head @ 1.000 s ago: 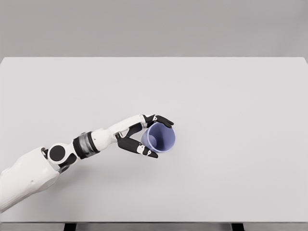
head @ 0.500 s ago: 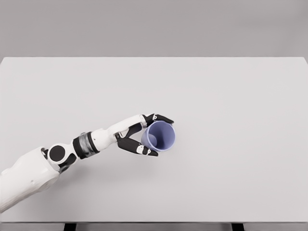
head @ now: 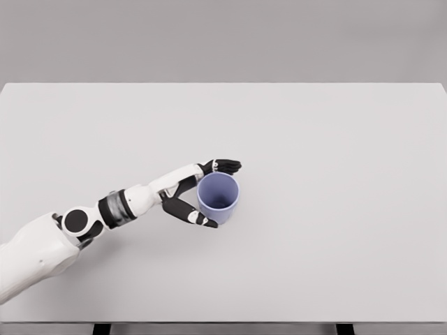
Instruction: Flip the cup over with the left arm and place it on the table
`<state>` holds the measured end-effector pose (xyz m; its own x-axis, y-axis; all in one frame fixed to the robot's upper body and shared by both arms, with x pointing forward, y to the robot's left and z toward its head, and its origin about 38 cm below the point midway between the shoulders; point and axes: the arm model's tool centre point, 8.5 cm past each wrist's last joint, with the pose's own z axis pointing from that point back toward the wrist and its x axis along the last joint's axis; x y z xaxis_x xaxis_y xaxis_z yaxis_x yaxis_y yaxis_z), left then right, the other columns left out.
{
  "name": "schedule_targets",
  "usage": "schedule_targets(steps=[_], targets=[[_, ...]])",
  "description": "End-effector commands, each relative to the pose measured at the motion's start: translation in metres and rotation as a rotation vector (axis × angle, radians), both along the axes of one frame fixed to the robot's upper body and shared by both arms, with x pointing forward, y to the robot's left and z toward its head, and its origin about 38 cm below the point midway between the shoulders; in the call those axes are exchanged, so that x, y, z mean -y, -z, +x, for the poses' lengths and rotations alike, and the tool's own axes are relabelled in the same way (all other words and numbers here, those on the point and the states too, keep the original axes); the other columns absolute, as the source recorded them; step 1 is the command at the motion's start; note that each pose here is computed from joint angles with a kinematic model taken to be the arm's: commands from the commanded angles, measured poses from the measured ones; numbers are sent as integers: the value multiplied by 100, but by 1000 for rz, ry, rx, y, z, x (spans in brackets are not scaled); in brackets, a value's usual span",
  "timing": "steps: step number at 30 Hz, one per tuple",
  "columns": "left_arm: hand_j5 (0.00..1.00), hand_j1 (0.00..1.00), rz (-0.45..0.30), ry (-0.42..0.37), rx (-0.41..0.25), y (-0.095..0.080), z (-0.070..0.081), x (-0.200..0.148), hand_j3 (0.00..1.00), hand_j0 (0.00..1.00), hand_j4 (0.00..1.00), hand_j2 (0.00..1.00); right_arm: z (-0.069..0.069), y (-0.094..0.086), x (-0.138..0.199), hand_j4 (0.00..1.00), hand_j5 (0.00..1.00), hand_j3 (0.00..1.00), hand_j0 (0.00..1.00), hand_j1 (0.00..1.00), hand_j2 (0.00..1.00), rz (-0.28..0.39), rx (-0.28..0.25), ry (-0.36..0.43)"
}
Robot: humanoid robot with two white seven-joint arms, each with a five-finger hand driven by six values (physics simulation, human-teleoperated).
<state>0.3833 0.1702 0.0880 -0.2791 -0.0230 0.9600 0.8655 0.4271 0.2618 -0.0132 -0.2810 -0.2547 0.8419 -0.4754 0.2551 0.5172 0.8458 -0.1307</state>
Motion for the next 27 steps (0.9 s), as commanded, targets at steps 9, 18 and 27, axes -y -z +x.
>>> schedule_targets(steps=[9, 18, 27], targets=[[100, 100, 76, -19, 40, -5, 6, -26, 100, 100, 100, 100, 1, 0, 0, 100, 100, 100, 100, 100, 100, 0, 2, 1], [100, 100, 218, -71, 115, -25, 19, -82, 100, 100, 100, 100, 0, 0, 0, 100, 100, 100, 100, 100, 100, 0, 0, 1], [100, 100, 377, -223, 209, -70, 35, -173, 100, 100, 100, 100, 0, 0, 0, 100, 100, 100, 100, 100, 100, 0, 0, 1]])
